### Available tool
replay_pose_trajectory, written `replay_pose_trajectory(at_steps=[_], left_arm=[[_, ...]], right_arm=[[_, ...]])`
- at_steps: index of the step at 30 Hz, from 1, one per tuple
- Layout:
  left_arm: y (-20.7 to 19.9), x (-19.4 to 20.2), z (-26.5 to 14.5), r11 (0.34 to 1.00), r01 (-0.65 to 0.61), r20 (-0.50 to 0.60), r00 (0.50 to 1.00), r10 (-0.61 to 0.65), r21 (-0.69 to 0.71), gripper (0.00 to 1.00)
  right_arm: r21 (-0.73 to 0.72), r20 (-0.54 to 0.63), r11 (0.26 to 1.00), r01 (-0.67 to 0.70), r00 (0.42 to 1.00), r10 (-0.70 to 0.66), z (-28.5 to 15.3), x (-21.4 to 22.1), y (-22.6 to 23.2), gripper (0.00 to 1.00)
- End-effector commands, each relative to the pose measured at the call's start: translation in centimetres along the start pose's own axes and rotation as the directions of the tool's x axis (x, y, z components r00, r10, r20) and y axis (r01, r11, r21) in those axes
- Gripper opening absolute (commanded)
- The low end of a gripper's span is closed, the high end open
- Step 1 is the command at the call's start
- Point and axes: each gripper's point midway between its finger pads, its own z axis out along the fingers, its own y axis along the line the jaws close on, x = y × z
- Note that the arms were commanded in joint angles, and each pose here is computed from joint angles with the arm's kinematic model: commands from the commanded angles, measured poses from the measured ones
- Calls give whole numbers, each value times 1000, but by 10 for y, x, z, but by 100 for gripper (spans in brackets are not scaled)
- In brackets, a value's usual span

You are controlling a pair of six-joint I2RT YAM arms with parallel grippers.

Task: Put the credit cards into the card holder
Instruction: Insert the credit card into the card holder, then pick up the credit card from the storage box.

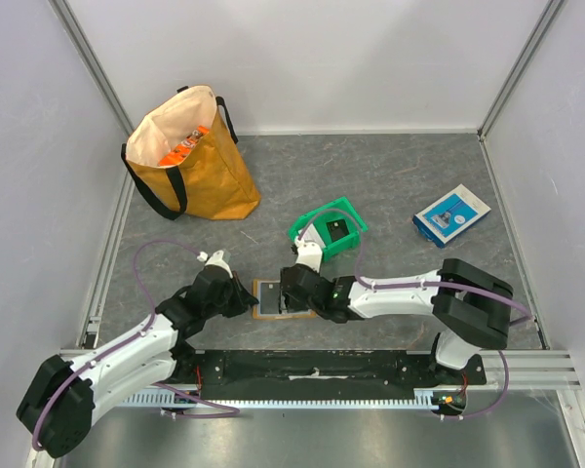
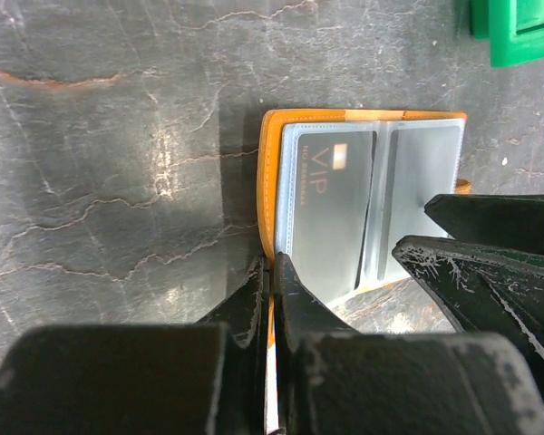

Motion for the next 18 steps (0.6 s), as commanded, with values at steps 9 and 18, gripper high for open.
replay_pose_trajectory(at_steps=[9,18], left_arm=[[-30,-25,-6,998,-41,37,999,39,47,2],[-41,-33,3,999,-28,25,999,28,35,2]], right_arm=[[31,281,999,36,959,-44,-60,-176,-42,66],[-162,58,986,28,998,-19,-8,-211,-75,67]])
